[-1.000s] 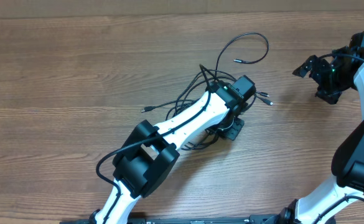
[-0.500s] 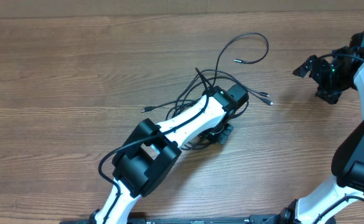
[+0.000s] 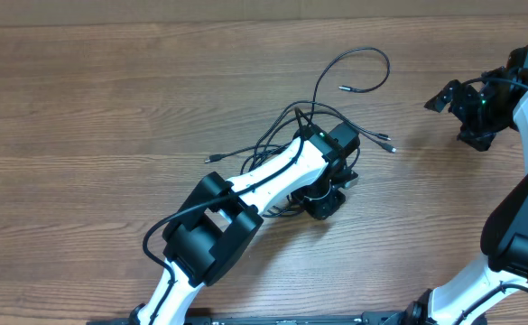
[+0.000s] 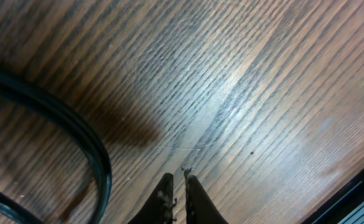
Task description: Untangle cables
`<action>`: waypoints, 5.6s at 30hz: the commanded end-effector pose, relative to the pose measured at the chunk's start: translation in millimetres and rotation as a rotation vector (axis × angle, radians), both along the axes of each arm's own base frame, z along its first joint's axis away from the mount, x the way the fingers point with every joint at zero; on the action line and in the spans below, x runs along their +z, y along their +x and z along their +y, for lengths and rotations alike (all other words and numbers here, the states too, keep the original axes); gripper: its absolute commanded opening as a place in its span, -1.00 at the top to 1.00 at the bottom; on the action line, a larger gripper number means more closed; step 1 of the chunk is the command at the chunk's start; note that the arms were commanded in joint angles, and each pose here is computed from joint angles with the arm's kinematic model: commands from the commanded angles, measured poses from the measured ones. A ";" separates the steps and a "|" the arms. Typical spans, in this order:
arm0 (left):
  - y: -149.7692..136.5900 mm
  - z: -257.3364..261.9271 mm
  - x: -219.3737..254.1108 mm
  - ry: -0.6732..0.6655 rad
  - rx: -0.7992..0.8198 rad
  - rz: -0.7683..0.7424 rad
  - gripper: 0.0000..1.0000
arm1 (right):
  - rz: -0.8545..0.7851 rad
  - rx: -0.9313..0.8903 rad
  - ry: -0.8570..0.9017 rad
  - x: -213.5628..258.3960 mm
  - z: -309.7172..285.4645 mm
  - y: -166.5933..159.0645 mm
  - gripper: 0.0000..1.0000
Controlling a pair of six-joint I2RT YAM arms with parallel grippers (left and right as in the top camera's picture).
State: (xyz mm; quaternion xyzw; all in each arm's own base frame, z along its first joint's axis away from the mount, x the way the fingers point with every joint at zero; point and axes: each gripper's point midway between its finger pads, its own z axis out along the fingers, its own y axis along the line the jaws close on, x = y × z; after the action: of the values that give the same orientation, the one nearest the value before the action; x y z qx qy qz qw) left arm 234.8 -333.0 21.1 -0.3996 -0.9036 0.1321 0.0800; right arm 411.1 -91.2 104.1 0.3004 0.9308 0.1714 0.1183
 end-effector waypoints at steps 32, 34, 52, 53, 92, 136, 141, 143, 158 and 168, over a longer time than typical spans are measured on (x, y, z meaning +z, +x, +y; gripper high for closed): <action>63.1 48.4 -13.8 0.117 0.152 -0.138 0.70 | 0.011 -0.008 0.002 -4.4 -0.7 -1.1 -1.00; 67.8 49.7 -12.0 0.110 0.160 -0.142 0.71 | 0.011 -0.008 0.002 -4.4 -0.7 -1.1 -1.00; 47.0 47.1 -32.6 0.086 0.194 -0.066 0.44 | 0.011 -0.008 0.002 -4.4 -0.7 -1.1 -1.00; 45.7 47.6 -34.8 0.087 0.193 -0.065 0.45 | 0.011 -0.008 0.002 -4.4 -0.7 -1.1 -0.99; 83.6 11.2 141.8 -1.145 0.153 0.371 0.92 | 0.011 -0.008 0.002 -4.4 -0.7 -1.1 -1.00; 8.4 -7.6 -45.6 0.047 0.041 -0.191 0.92 | 0.098 0.012 0.389 -48.5 72.5 -42.1 0.45; -7.4 -16.5 -29.0 -0.160 -0.089 0.003 0.92 | 0.085 0.091 0.590 -72.8 124.8 -71.0 0.36; -7.5 -16.2 -22.4 -0.227 -0.093 0.057 0.92 | 0.077 0.104 0.647 -80.3 140.7 -80.3 0.35; -2.8 5.0 -1.7 -0.381 -0.087 0.203 0.92 | 0.259 0.135 0.570 -132.0 209.7 -131.6 0.00; -4.8 7.3 -24.9 -0.170 -0.052 0.099 0.42 | 0.215 0.111 0.492 -138.6 182.7 -121.2 -0.18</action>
State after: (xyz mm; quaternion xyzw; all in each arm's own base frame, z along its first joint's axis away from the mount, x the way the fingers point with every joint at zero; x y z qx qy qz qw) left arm 241.5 -328.0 16.0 -0.4254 -0.8549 0.2858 0.0800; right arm 300.7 128.0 9.9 0.2432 0.8449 0.4705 -0.0743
